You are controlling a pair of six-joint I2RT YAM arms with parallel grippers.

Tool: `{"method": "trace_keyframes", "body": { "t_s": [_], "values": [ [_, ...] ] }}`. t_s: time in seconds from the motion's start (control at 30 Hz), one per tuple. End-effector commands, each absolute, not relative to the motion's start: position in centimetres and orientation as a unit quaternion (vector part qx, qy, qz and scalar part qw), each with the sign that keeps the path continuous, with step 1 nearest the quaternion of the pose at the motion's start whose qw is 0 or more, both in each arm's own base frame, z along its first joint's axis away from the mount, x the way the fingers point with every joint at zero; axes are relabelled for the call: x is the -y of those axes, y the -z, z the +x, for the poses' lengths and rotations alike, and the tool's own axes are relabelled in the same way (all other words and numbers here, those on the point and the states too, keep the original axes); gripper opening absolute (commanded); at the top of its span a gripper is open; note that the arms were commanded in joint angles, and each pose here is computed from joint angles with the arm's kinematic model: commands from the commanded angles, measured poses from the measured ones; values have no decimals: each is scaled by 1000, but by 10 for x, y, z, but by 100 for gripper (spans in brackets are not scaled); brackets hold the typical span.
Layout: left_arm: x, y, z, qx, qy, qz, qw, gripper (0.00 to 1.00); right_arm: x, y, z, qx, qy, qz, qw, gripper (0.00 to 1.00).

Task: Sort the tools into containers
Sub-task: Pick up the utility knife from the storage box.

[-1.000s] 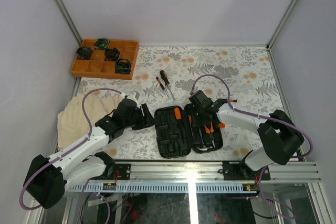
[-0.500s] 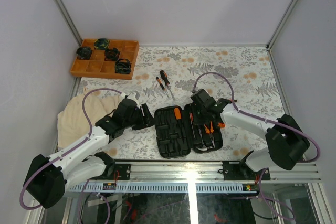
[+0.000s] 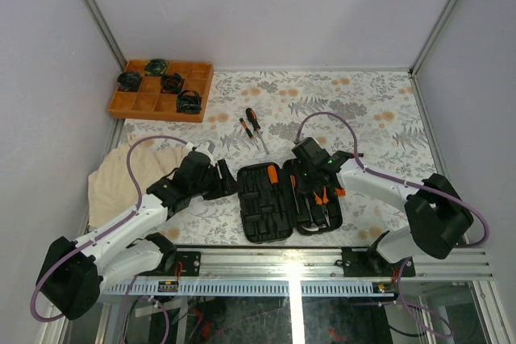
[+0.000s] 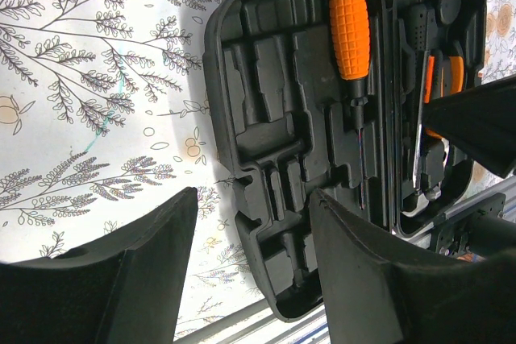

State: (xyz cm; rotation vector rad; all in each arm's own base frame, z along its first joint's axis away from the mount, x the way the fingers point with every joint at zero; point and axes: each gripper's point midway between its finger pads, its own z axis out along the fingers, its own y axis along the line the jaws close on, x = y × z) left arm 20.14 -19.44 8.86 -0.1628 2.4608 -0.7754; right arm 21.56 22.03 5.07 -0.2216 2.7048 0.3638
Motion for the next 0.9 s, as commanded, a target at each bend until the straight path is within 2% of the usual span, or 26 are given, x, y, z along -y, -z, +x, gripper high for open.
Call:
{"method": "trace_keyframes", "body": {
  "t_s": [0.0, 0.1, 0.23, 0.4, 0.43, 0.53, 0.67, 0.7, 0.77, 0.8, 0.83, 0.87],
  "values": [
    [201, -96, 205, -905, 305, -52, 292, 57, -224, -53, 217, -968, -127, -90, 197, 35],
    [201, -96, 206, -905, 305, -52, 292, 57, -222, -55, 218, -968, -123, -87, 203, 40],
    [202, -96, 206, -905, 306, -53, 291, 57, -220, -59, 220, -967, -120, -85, 210, 41],
    [203, -96, 206, -905, 309, -51, 289, 57, -218, -58, 220, -967, -114, -86, 211, 26],
    [203, -97, 206, -904, 310, -50, 290, 57, -218, -56, 219, -968, -114, -88, 208, 27],
    [203, -100, 206, -902, 311, -49, 294, 57, -218, -54, 218, -968, -111, -89, 206, 42],
    [206, -106, 207, -899, 318, -44, 298, 57, -220, -59, 220, -965, -117, -87, 217, 50],
    [207, -109, 208, -898, 320, -41, 299, 57, -220, -61, 220, -965, -118, -85, 220, 45],
    [210, -116, 209, -895, 326, -37, 303, 57, -220, -66, 221, -962, -123, -84, 228, 20],
    [212, -121, 210, -892, 330, -35, 307, 56, -220, -68, 222, -961, -126, -82, 231, 15],
    [214, -125, 211, -889, 334, -35, 310, 56, -221, -70, 222, -960, -127, -81, 234, 15],
    [218, -131, 212, -886, 338, -32, 315, 56, -221, -72, 223, -960, -129, -79, 237, 19]
  ]
}}
